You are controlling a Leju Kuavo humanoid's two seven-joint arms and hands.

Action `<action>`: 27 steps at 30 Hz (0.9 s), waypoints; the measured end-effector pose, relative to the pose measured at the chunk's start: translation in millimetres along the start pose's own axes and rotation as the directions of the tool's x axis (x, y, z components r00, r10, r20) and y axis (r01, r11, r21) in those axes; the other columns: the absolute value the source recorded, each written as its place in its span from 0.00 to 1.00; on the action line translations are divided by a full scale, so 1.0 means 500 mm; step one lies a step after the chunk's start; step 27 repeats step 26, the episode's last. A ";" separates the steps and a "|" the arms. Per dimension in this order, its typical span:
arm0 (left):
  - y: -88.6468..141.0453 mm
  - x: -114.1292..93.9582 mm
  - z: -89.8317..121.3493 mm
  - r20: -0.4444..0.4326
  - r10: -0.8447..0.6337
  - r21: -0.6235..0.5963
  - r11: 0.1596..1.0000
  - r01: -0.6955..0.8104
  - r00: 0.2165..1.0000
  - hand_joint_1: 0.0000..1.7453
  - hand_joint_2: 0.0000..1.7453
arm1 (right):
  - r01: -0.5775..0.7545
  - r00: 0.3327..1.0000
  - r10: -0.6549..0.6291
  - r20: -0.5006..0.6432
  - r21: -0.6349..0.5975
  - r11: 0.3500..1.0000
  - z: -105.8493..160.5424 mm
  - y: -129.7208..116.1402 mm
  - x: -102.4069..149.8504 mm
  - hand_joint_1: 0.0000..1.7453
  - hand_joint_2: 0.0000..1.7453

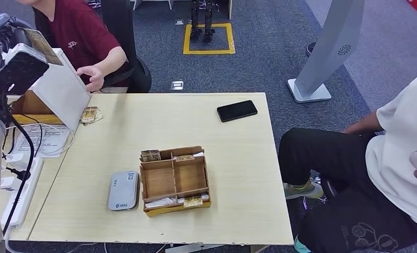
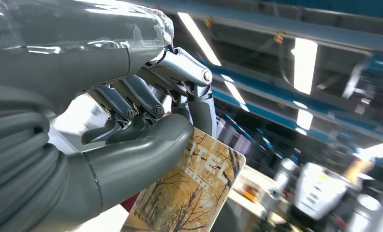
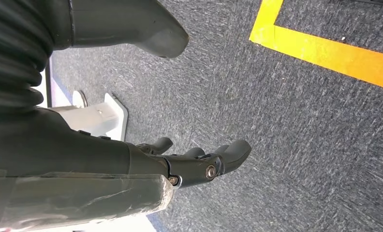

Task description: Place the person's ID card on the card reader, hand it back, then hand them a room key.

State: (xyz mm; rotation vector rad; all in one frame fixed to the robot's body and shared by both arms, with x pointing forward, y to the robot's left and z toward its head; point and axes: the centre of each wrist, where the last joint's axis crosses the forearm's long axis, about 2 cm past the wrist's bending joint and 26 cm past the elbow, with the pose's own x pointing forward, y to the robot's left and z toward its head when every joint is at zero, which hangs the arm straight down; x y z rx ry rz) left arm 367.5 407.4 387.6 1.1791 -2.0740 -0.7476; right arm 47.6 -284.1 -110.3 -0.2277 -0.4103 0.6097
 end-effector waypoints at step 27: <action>-0.063 -0.118 -0.053 -0.335 -0.275 -0.043 0.960 0.277 0.901 1.00 1.00 | -0.029 0.999 0.029 0.015 0.016 0.999 -0.006 0.003 0.035 0.00 1.00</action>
